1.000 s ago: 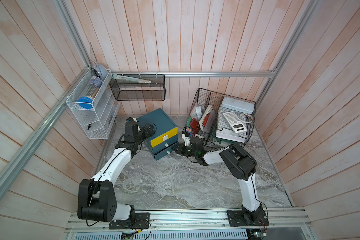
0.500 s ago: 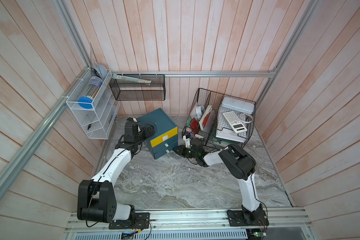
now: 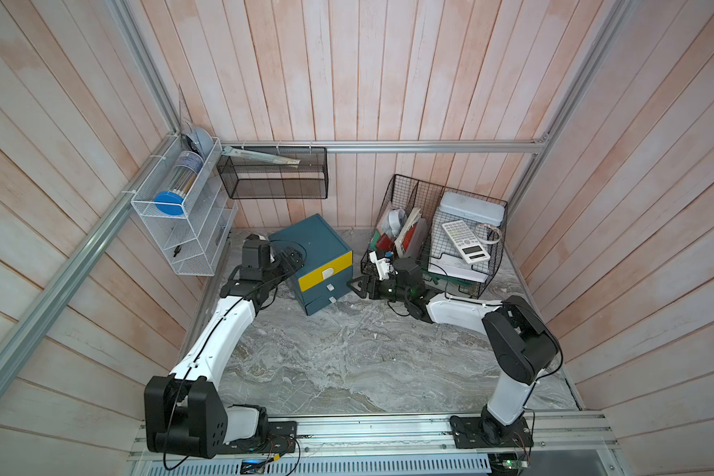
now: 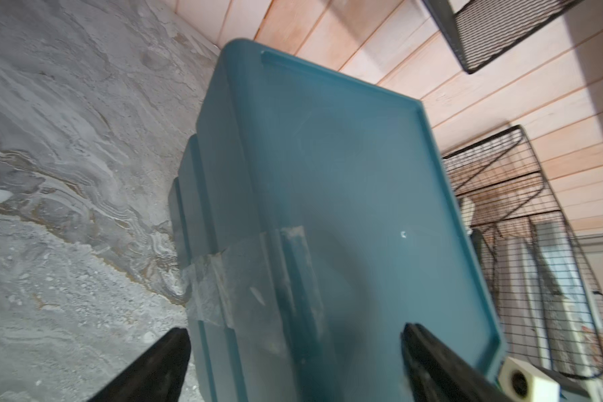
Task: Put the bluetooth earphones in the drawer according to color
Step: Move the storage box to the center of the board.
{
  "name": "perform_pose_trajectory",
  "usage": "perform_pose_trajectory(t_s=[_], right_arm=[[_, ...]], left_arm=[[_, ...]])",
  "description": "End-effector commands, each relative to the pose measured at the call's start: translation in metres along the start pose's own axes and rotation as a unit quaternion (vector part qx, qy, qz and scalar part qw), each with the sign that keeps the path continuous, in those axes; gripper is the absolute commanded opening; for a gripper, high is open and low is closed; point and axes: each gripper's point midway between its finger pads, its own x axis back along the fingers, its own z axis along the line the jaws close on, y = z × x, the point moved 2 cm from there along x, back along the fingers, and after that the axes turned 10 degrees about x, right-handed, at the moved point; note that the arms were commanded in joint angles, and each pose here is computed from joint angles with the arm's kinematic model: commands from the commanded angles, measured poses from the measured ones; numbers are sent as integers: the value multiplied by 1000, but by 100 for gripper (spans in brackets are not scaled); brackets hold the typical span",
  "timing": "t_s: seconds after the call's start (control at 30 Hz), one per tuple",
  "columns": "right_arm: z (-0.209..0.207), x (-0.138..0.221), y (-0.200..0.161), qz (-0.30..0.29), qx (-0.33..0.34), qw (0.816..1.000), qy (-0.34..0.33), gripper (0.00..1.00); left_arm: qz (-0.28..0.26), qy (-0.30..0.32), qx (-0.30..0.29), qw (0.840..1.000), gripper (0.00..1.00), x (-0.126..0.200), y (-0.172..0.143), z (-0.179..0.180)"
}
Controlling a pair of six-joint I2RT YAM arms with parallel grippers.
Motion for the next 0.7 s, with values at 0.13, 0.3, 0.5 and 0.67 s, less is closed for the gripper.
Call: perform_pose_trajectory(t_s=[0.13,0.3,0.5,0.67], right_arm=[[25,16,27,53,76,995,22,84],[31,27,57,25,93,995,26,84],[33,34,97,-14,109,994,16,87],[27,21,127,1,119,993,14,87]], left_arm=[[-32,-35,63,997,100,38,8,-16],[-45,-42,37,997,100,49,19,-28],[-48,24,-13,998,100,42,28,-16],[-36,35,-20,999,100,34,32,-12]])
